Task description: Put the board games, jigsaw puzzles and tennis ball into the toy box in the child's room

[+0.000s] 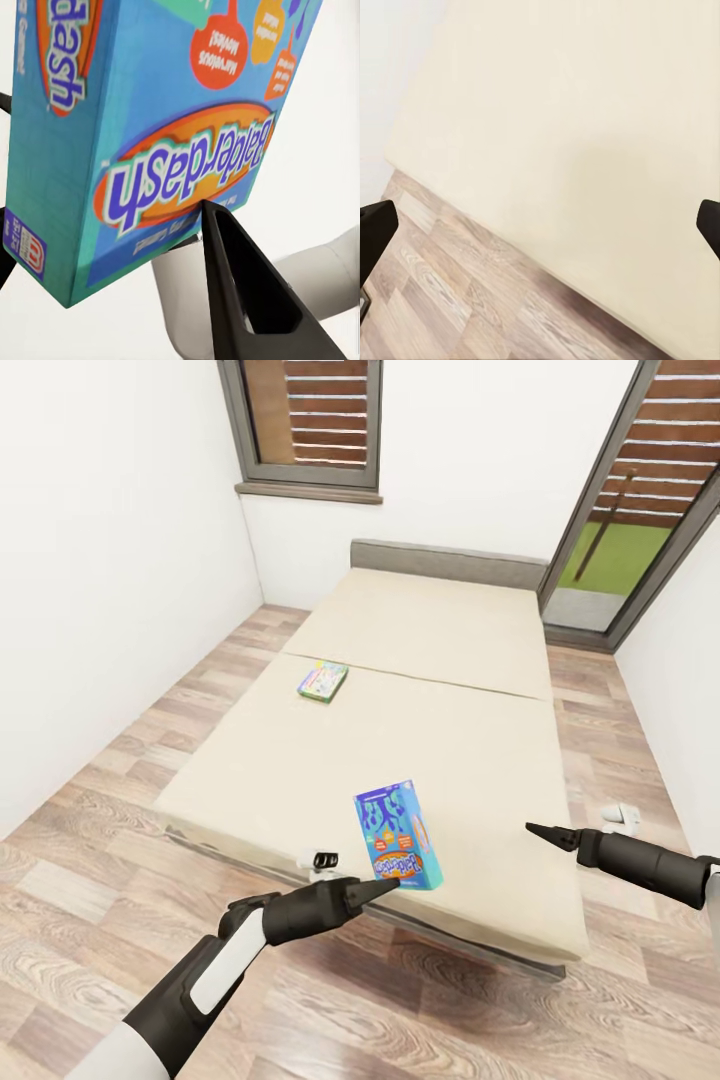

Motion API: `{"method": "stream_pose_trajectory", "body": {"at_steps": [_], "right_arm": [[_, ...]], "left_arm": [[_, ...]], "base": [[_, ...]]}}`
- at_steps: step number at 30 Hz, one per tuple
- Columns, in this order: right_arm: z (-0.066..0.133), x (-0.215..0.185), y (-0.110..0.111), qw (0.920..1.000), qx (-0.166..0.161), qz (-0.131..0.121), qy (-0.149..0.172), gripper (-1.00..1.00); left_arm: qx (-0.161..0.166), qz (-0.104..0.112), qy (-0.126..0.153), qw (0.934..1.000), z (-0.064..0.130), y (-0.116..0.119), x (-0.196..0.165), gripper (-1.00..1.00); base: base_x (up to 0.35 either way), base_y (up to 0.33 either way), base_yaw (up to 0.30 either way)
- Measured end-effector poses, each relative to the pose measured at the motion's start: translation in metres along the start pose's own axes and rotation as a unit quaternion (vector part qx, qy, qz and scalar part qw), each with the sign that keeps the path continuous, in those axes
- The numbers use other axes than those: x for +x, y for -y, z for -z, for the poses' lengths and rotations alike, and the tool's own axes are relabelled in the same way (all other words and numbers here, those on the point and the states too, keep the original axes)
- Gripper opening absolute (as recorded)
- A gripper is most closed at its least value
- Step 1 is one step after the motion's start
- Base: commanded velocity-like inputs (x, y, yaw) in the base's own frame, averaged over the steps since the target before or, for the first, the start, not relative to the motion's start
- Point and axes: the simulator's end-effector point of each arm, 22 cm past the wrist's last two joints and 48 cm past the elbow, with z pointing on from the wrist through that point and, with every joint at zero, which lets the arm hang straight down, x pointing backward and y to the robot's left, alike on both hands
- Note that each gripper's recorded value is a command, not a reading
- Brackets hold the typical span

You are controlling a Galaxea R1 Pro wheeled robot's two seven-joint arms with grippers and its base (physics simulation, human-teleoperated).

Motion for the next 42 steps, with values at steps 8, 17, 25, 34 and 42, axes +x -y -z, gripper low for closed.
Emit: {"method": "stream_pose_trajectory", "body": {"at_steps": [8, 17, 25, 34, 42], "right_arm": [[0.004, -0.004, -0.004, 1.0000, -0.002, 0.003, 0.005, 1.00], [0.008, -0.009, -0.008, 0.9999, -0.004, 0.007, 0.011, 1.00], [0.011, -0.013, -0.012, 0.9998, -0.005, 0.011, 0.016, 1.00], [0.016, -0.017, -0.017, 0.9997, -0.007, 0.014, 0.021, 1.00], [0.019, -0.019, -0.022, 0.9995, -0.010, 0.017, 0.024, 1.00]], "left_arm": [[0.014, -0.012, -0.014, 0.9997, -0.003, 0.011, 0.003, -1.00], [0.034, -0.027, -0.036, 0.9984, -0.006, 0.024, 0.011, -1.00], [0.041, -0.037, -0.050, 0.9972, -0.009, 0.031, 0.016, -1.00], [0.024, -0.044, -0.062, 0.9969, -0.008, 0.024, 0.021, -1.00], [0.003, -0.049, -0.058, 0.9971, -0.004, 0.013, 0.020, -1.00]], "base": [[0.000, 0.000, 0.000], [0.000, 0.000, 0.000], [0.000, 0.000, 0.000], [0.000, 0.000, 0.000], [0.000, 0.000, 0.009]]}}
